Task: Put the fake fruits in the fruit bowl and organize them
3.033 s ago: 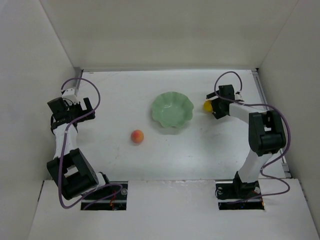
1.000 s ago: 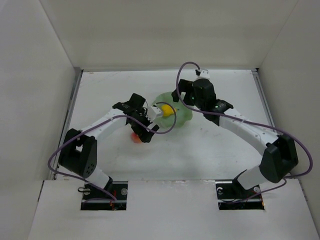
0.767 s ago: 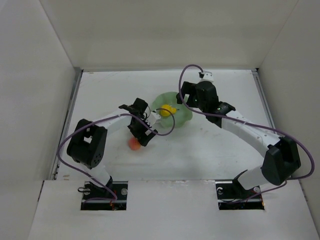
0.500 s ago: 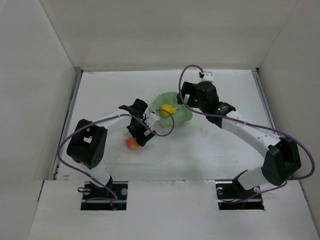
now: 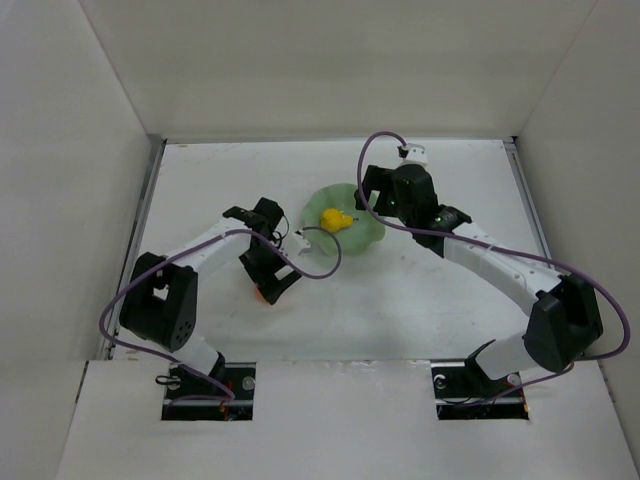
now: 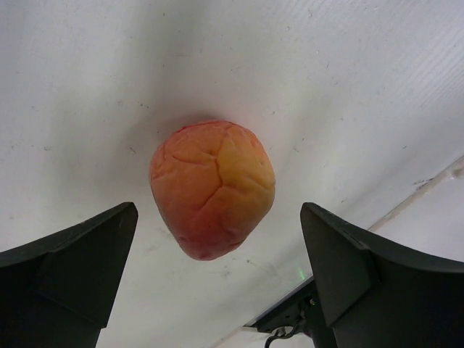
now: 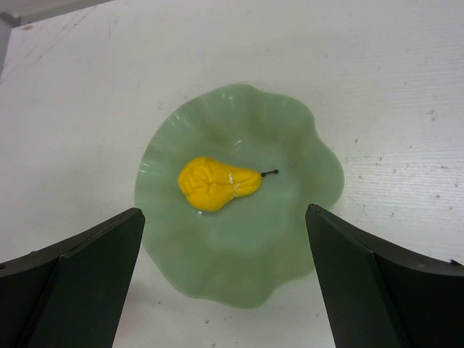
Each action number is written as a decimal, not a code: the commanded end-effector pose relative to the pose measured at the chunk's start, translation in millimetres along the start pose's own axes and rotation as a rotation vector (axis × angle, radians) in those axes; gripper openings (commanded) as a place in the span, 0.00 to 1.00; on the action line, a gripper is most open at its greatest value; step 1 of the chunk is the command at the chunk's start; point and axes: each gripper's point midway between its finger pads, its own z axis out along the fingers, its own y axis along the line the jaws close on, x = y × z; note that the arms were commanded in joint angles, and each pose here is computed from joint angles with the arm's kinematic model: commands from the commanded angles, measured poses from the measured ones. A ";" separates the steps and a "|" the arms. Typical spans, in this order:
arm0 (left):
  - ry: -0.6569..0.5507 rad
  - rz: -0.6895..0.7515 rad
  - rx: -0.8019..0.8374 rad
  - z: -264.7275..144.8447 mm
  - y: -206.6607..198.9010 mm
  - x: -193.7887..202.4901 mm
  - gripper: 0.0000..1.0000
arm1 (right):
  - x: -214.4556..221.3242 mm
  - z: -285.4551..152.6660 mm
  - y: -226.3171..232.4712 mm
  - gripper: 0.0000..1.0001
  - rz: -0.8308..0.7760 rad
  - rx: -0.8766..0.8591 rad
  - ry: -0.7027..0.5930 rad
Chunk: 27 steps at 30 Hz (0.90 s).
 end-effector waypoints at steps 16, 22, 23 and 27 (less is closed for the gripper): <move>-0.268 -0.032 -0.158 -39.8 30.6 -64.4 0.23 | -11.6 -11.3 -15.8 1.00 0.026 0.020 -0.064; -0.520 0.084 -0.324 -100.5 42.2 -143.0 0.24 | -35.6 -24.7 -64.8 1.00 0.138 0.118 -0.144; -0.550 0.102 -0.337 -104.3 41.9 -155.7 0.24 | -42.8 -29.8 -75.7 1.00 0.163 0.138 -0.169; -0.633 0.184 -0.337 -99.3 31.6 -220.0 0.27 | -68.1 -54.4 -116.5 1.00 0.230 0.214 -0.261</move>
